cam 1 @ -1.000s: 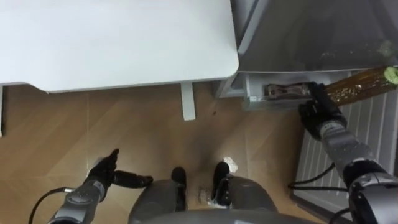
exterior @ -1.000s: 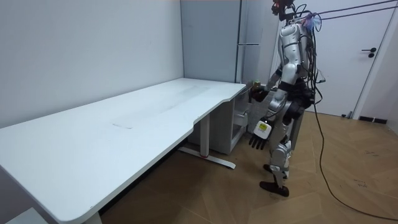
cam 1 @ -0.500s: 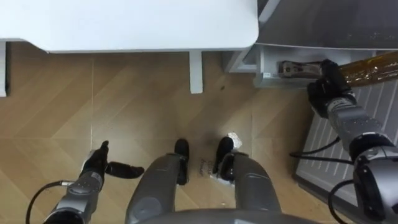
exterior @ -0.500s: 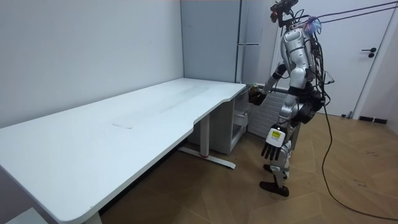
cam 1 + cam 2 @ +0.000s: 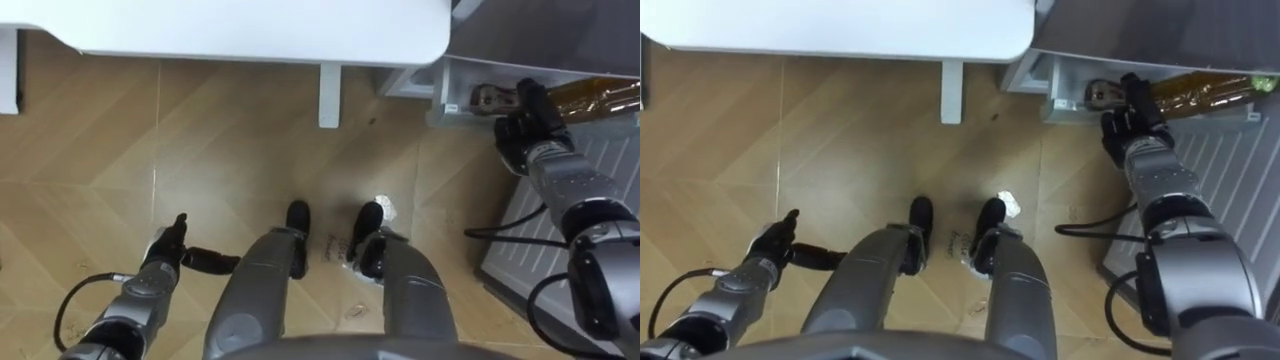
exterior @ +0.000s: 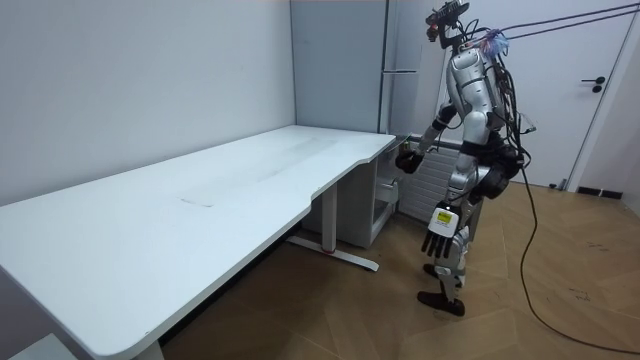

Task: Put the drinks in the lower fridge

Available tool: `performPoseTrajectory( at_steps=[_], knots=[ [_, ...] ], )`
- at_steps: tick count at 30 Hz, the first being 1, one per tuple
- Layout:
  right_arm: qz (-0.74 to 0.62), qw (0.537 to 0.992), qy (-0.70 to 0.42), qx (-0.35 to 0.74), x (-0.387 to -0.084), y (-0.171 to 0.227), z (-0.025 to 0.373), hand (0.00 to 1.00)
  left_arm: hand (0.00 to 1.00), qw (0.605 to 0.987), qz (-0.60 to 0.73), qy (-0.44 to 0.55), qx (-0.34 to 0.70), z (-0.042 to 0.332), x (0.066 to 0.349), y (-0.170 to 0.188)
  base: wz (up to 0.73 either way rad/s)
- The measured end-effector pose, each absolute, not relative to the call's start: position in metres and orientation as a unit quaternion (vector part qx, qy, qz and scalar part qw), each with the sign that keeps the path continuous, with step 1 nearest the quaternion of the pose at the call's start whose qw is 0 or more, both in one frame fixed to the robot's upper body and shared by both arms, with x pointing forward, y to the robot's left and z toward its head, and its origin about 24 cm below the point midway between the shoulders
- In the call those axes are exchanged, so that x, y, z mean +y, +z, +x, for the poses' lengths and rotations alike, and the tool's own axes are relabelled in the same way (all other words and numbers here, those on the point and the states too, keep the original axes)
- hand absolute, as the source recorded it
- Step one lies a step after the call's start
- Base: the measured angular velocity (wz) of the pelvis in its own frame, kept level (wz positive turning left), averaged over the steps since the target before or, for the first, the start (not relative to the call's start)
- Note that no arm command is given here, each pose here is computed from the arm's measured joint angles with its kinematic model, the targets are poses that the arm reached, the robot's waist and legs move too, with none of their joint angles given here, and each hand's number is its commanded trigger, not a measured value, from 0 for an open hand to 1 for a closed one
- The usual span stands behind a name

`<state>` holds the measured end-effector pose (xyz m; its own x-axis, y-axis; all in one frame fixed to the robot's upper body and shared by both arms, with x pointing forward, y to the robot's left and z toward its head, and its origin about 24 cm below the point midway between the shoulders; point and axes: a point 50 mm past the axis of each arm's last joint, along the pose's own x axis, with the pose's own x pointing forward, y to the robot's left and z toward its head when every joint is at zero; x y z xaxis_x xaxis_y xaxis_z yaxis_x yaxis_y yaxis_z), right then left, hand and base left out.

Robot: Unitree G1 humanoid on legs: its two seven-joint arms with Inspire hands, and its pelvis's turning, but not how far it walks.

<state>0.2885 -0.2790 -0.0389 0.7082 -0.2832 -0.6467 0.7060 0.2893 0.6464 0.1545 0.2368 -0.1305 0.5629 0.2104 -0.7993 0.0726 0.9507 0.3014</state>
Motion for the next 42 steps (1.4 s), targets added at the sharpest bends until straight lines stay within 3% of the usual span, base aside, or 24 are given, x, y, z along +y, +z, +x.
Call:
performPoseTrajectory(
  at_steps=[12,13,14,42],
  knots=[
    [0.521,0.776,-0.280,0.218,-0.265,-0.031,0.301,0.98,0.00,0.866,0.158,0.048,0.471,0.158,0.237,-0.130,0.00],
    [0.521,0.776,-0.280,0.218,-0.265,-0.031,0.301,0.11,0.00,0.866,0.158,0.048,0.472,0.157,0.237,-0.130,0.00],
    [0.521,0.776,-0.280,0.218,-0.265,-0.031,0.301,0.00,0.00,0.865,0.159,0.049,0.473,0.157,0.237,-0.130,0.00],
    [0.538,0.780,-0.255,0.191,-0.269,-0.013,0.315,0.00,0.00,0.864,0.167,0.066,0.470,0.154,0.238,-0.130,0.01]
  ],
)
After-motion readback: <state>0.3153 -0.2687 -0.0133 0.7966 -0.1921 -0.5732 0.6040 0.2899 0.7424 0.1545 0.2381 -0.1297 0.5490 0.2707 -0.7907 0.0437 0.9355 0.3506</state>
